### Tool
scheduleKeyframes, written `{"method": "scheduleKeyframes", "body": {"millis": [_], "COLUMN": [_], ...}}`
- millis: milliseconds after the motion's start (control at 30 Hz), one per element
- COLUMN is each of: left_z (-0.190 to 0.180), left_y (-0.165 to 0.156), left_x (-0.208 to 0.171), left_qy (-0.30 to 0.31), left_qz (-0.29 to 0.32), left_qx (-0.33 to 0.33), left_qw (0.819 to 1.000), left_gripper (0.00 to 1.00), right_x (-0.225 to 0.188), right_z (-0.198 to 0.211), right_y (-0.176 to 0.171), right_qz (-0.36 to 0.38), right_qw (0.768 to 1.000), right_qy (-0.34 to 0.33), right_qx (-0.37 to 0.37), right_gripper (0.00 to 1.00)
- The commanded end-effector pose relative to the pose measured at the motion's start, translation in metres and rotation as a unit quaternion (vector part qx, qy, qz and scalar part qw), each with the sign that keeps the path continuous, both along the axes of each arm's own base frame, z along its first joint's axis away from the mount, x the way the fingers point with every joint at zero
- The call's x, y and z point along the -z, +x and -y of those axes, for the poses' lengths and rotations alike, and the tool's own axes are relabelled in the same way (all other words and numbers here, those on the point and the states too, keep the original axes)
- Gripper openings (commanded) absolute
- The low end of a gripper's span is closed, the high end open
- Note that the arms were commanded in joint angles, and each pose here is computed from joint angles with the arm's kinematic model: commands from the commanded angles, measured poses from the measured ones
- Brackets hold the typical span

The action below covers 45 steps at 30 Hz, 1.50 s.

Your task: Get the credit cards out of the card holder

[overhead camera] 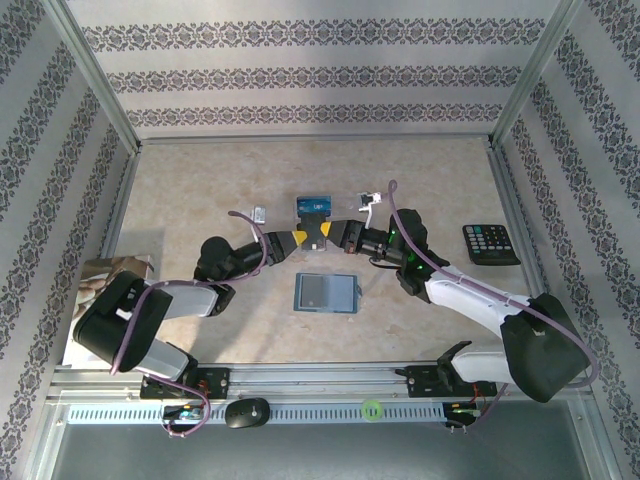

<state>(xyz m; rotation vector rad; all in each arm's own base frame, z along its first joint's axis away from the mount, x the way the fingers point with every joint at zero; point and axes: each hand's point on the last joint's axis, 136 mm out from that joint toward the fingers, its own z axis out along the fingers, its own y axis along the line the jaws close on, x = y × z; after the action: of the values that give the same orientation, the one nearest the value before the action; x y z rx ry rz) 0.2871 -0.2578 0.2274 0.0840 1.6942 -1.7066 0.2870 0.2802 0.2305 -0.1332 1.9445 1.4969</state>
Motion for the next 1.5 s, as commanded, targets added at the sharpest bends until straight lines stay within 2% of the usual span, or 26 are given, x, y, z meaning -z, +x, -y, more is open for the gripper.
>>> {"method": "scheduleKeyframes", "body": {"millis": [0,167,267,367,500,567,667,767,833,1000,1167,1467], "left_z": [0.006,0.010,0.013,0.014,0.012,0.013,0.007,0.002,-0.002,-0.001,0.001,0.011], "left_y": [-0.001,0.003,0.002,0.006,0.014,0.015,0.022,0.035,0.044,0.053,0.061,0.082], "left_x": [-0.017,-0.017,-0.021,-0.018,0.004,0.013,0.022,0.029,0.035,0.048,0.074,0.081], "left_qy": [0.031,0.162,0.250,0.336,0.460,0.510,0.564,0.598,0.620,0.634,0.659,0.667], "left_qz": [0.038,0.058,0.088,0.113,0.158,0.202,0.270,0.328,0.346,0.360,0.371,0.400], "left_qx": [0.022,0.033,0.059,0.095,0.157,0.195,0.221,0.221,0.222,0.247,0.278,0.260], "left_qw": [0.999,0.985,0.963,0.930,0.860,0.813,0.748,0.697,0.669,0.638,0.592,0.573], "left_gripper": [0.00,0.00,0.00,0.00,0.00,0.00,0.00,0.00,0.00,0.00,0.00,0.00], "right_x": [-0.003,0.006,0.014,0.021,0.027,0.030,0.031,0.033,0.033,0.035,0.039,0.040], "right_z": [0.022,0.062,0.076,0.083,0.087,0.090,0.095,0.099,0.101,0.102,0.102,0.103], "right_y": [0.001,0.001,0.001,0.000,-0.002,-0.002,-0.003,-0.003,-0.002,0.001,0.005,0.007], "right_qz": [0.006,-0.005,-0.014,-0.020,-0.027,-0.032,-0.033,-0.036,-0.037,-0.040,-0.047,-0.051], "right_qw": [1.000,0.998,0.997,0.997,0.997,0.997,0.996,0.995,0.995,0.995,0.994,0.994], "right_qy": [0.002,-0.007,-0.007,-0.007,-0.005,-0.004,-0.003,-0.002,-0.002,-0.004,-0.007,-0.008], "right_qx": [0.022,0.058,0.071,0.076,0.075,0.077,0.083,0.089,0.091,0.096,0.097,0.101], "right_gripper": [0.17,0.19,0.19,0.19,0.18,0.18,0.18,0.18,0.18,0.18,0.17,0.17]}}
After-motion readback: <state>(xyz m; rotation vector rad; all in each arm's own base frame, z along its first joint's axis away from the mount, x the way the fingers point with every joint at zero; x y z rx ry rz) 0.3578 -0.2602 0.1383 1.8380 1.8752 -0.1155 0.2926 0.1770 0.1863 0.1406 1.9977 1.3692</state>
